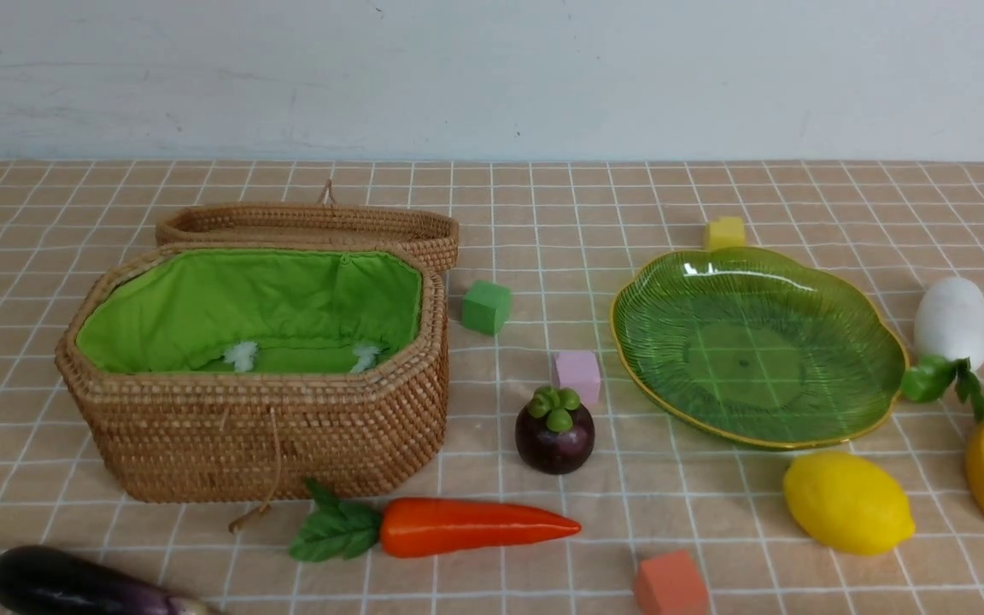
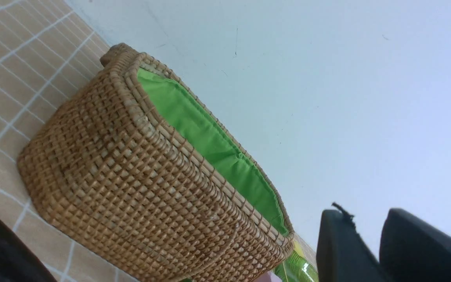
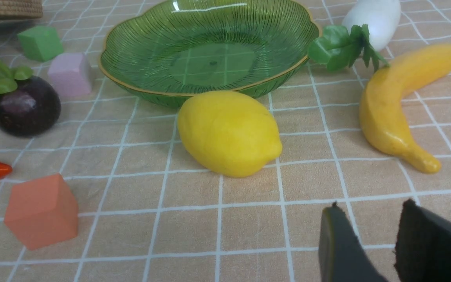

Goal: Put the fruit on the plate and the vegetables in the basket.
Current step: Use the left arm to grab an eggplant and put it into the left basket

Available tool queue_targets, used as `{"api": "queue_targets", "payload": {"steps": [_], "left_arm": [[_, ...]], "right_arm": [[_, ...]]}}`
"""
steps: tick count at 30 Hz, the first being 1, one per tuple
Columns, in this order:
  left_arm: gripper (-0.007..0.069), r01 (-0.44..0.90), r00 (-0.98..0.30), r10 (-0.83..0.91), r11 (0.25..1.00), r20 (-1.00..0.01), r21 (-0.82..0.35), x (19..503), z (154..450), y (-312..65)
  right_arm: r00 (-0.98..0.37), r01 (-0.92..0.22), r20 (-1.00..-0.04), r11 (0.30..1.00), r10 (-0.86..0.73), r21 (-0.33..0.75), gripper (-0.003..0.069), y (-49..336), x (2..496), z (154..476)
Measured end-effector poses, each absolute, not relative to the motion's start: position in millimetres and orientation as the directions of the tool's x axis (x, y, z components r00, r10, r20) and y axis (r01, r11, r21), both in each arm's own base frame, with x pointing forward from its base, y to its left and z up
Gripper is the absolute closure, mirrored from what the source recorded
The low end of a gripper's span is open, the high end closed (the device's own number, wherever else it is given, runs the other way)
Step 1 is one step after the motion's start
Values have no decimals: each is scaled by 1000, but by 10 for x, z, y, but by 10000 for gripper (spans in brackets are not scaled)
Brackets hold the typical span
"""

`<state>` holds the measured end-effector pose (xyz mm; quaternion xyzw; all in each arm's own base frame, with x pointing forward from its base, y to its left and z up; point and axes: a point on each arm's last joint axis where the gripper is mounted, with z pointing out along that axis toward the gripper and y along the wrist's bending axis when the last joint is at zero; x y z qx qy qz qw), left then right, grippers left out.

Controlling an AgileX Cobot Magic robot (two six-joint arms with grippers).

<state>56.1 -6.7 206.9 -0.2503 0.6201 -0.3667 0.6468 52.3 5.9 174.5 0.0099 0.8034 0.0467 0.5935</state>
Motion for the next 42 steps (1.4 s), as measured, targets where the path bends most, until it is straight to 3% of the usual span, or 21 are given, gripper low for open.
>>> {"api": "queue_targets", "payload": {"steps": [5,7,8,11,14,17,21,23,24,25,29,31,36,42], "left_arm": [[617,186,-95,-753,630,-652,-754,509,2274,-116],[638,202,-119,-716,661,-688,-722,458,2421,-138],[638,209,-137,-685,686,-716,-697,423,2499,-151],[638,202,-216,-584,758,-783,-621,387,2638,-191],[638,197,-341,-418,844,-842,-499,439,2743,-244],[638,229,-447,-244,899,-861,-374,524,2815,-290],[638,281,-579,-54,924,-813,-261,710,2860,-348],[638,323,-672,67,923,-737,-211,920,2843,-394],[638,325,-675,72,922,-735,-208,937,2852,-397],[638,340,-710,117,920,-694,-193,1076,2831,-420],[638,361,-757,180,917,-628,-173,1316,2796,-453],[638,349,-783,178,918,-596,-186,1387,2778,-465],[638,125,-884,-5,961,-467,-245,1656,2754,-445],[638,-160,-914,-199,978,-354,-134,1919,2546,-230]], "right_arm": [[-268,-34,-958,992,104,118,417,60,532,1761],[-247,-22,-933,961,262,276,417,82,539,1779],[-227,-17,-898,920,378,391,417,95,544,1805],[-160,-17,-791,800,590,600,417,101,556,1882],[-107,-27,-726,728,680,686,423,86,562,1935],[-179,-41,-680,685,711,728,450,144,540,1974],[-391,-108,-700,725,598,680,505,300,462,2188],[-538,-214,-737,779,409,589,551,413,412,2503],[-550,-217,-733,779,400,588,553,420,410,2523],[-622,-280,-736,801,268,529,567,471,417,2681],[-681,-448,-732,797,-10,406,573,543,418,3031],[-671,-494,-738,785,-70,374,573,554,414,3140],[-599,-571,-787,770,-151,287,571,560,441,3391],[-561,-598,-807,764,-183,242,568,557,446,3413]]}}
